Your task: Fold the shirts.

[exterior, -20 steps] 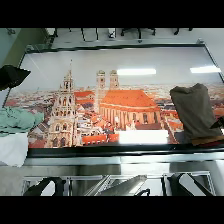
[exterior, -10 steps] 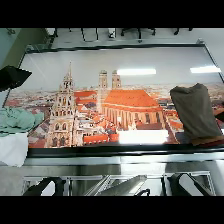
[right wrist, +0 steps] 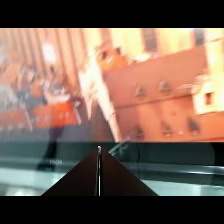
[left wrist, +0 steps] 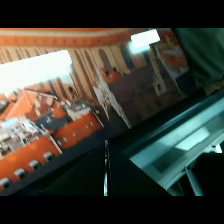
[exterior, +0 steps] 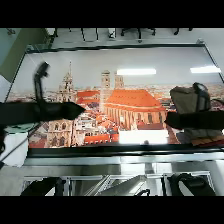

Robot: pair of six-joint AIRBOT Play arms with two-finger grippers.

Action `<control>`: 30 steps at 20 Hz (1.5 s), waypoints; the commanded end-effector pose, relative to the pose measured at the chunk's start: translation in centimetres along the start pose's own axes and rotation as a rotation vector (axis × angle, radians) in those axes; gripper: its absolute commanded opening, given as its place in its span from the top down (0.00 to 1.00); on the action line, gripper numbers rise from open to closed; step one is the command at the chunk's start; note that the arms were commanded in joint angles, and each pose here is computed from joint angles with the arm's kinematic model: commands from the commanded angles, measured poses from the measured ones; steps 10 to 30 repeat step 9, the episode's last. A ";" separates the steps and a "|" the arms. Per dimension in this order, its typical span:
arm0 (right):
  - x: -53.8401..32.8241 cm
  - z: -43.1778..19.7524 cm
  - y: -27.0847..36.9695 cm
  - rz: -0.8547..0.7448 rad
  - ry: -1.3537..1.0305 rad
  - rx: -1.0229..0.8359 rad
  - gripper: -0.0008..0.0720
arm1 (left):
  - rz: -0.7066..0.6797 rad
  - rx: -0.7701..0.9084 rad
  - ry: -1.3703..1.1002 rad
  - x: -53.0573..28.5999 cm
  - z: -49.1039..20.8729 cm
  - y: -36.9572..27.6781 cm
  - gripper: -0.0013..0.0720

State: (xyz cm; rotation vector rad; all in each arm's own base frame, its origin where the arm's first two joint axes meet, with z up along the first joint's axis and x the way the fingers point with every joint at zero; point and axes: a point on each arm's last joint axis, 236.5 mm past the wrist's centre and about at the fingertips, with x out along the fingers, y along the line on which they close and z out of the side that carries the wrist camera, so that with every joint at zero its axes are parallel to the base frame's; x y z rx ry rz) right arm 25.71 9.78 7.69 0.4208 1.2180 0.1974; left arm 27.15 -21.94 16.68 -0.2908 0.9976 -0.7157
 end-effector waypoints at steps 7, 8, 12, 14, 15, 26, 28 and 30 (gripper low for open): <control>2.9 -4.1 3.3 0.056 0.086 -0.112 0.96 | -0.029 -0.034 0.101 4.6 -6.3 -1.4 0.96; 2.9 -4.1 3.3 0.056 0.086 -0.112 0.96 | -0.029 -0.034 0.101 4.6 -6.3 -1.4 0.96; 2.9 -4.1 3.3 0.056 0.086 -0.112 0.96 | -0.029 -0.034 0.101 4.6 -6.3 -1.3 0.96; 2.9 -4.1 3.3 0.056 0.086 -0.112 0.96 | -0.029 -0.034 0.101 4.6 -6.3 -1.3 0.96; 2.9 -4.1 3.3 0.056 0.086 -0.112 0.96 | -0.029 -0.034 0.101 4.6 -6.3 -1.3 0.96; 2.9 -4.1 3.3 0.056 0.086 -0.112 0.96 | -0.029 -0.034 0.101 4.6 -6.3 -1.3 0.96; 2.9 -4.1 3.3 0.056 0.086 -0.112 0.96 | -0.029 -0.034 0.101 4.6 -6.3 -1.3 0.96; 2.9 -4.1 3.3 0.056 0.086 -0.112 0.96 | -0.029 -0.034 0.101 4.6 -6.3 -1.3 0.96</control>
